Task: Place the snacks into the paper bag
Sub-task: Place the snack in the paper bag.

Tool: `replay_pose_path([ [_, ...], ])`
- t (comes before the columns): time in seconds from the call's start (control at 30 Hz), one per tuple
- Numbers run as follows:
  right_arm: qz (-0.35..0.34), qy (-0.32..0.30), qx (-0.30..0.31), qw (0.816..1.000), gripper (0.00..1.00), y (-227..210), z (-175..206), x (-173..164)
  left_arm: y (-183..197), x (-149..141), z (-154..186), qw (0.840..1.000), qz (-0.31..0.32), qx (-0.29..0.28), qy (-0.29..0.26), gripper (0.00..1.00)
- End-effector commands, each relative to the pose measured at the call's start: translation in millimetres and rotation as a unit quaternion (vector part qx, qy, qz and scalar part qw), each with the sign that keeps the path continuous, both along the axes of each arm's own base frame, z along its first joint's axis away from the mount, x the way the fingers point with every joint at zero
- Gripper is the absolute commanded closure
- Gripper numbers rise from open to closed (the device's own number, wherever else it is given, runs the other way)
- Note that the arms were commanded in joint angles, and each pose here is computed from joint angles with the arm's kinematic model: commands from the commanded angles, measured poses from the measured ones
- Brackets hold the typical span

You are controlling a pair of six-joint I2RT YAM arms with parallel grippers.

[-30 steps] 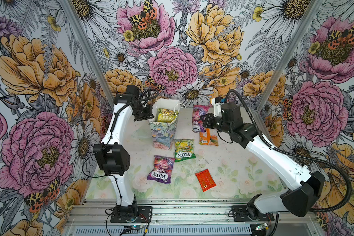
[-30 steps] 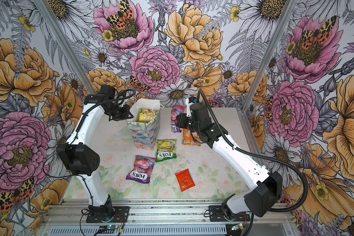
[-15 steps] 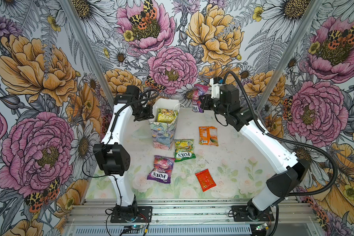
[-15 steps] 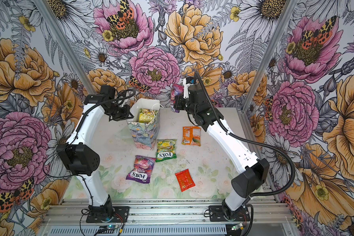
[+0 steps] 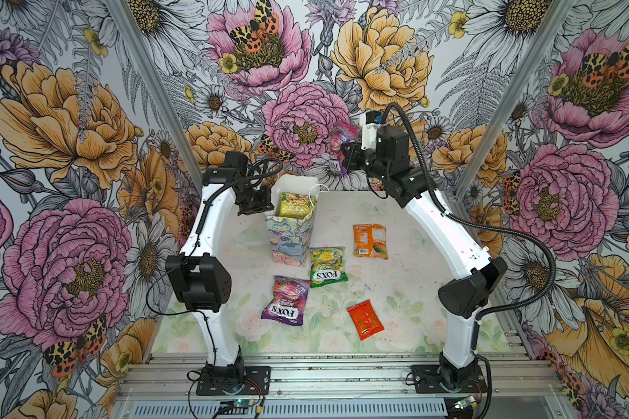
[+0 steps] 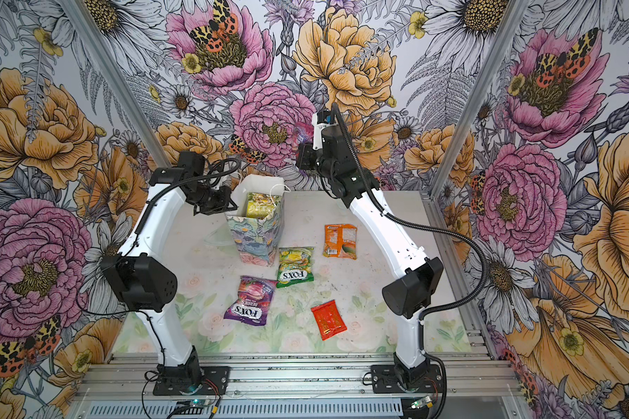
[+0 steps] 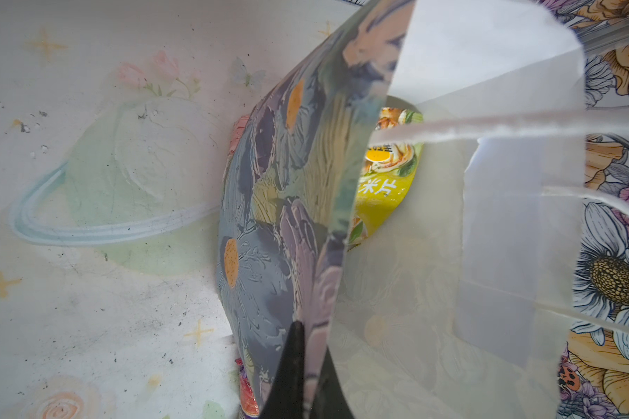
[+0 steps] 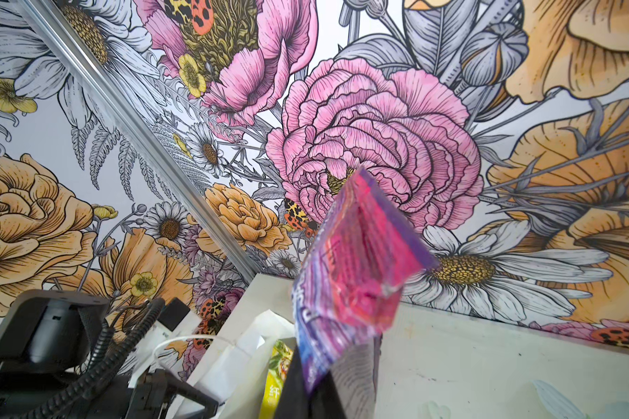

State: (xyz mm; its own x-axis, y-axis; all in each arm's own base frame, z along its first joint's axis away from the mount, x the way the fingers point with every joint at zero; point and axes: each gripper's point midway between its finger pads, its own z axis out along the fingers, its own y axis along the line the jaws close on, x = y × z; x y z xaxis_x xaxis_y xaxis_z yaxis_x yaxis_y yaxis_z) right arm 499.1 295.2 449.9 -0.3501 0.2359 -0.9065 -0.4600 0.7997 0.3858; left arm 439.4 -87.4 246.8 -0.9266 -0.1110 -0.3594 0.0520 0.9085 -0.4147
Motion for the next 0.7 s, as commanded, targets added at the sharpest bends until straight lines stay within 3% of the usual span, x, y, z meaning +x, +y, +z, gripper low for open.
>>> replay_pose_path([
  [0.0,0.028,-0.027,0.016,0.999,1.00,17.5,19.3,-0.7,-6.5,-1.4,14.7,1.000,-0.009,-0.020,-0.022,1.00],
  [0.23,0.069,-0.015,0.015,0.997,1.00,57.9,4.9,-2.7,-5.1,-1.0,14.3,1.000,-0.008,-0.021,-0.021,1.00],
  [0.67,0.131,0.021,0.025,0.991,1.00,105.3,-13.1,-35.7,-5.3,-0.7,14.7,0.999,-0.008,-0.022,-0.022,1.00],
])
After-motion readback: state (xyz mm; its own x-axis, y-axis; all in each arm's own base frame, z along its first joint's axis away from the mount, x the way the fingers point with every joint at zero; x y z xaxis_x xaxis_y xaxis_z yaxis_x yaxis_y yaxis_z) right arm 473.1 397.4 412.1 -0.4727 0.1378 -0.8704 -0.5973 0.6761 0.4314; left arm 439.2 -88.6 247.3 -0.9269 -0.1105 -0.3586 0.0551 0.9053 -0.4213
